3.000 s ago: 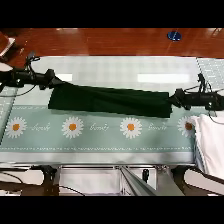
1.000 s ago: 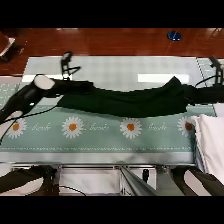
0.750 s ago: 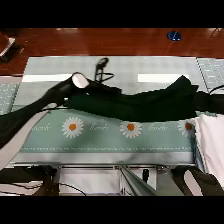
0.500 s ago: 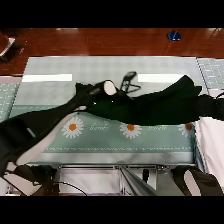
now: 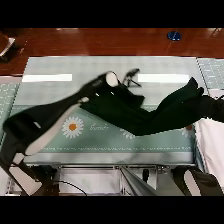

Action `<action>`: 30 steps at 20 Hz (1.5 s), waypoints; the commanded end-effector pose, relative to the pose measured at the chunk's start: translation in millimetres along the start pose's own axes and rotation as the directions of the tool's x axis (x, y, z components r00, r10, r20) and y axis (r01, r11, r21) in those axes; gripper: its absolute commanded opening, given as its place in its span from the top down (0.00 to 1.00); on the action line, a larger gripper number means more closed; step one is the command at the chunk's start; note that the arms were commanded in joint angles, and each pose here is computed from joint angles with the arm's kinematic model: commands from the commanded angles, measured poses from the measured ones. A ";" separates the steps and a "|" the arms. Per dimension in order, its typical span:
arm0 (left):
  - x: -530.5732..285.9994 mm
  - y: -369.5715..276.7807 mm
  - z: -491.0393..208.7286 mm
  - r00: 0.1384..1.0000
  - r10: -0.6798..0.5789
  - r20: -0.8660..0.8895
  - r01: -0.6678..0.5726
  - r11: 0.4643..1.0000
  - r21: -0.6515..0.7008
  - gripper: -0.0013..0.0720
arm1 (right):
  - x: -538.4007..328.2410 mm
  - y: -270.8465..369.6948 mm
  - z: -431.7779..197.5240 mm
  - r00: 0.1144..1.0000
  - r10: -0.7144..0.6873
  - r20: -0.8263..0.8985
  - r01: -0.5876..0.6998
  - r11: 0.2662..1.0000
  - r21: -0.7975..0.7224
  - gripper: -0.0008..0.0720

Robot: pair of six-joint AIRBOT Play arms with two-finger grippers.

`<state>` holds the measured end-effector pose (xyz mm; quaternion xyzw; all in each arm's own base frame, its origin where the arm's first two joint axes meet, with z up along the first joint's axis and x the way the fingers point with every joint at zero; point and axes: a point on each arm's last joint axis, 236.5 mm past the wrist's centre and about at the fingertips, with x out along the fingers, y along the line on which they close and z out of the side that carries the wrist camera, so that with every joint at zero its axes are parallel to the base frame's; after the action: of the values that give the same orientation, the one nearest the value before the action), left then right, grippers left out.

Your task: Fold the shirts.

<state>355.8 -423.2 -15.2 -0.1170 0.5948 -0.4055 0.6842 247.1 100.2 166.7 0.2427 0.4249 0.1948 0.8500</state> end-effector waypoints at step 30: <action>-272.1 157.7 -183.7 0.735 0.412 0.538 -0.126 0.863 -0.489 0.96 | 258.8 135.0 -13.6 0.757 0.244 -0.606 -0.345 0.937 -0.053 0.42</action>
<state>265.8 -73.1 35.8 -0.2977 0.4102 -0.0995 0.8563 383.1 404.5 62.5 0.2310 0.5710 0.4369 0.6556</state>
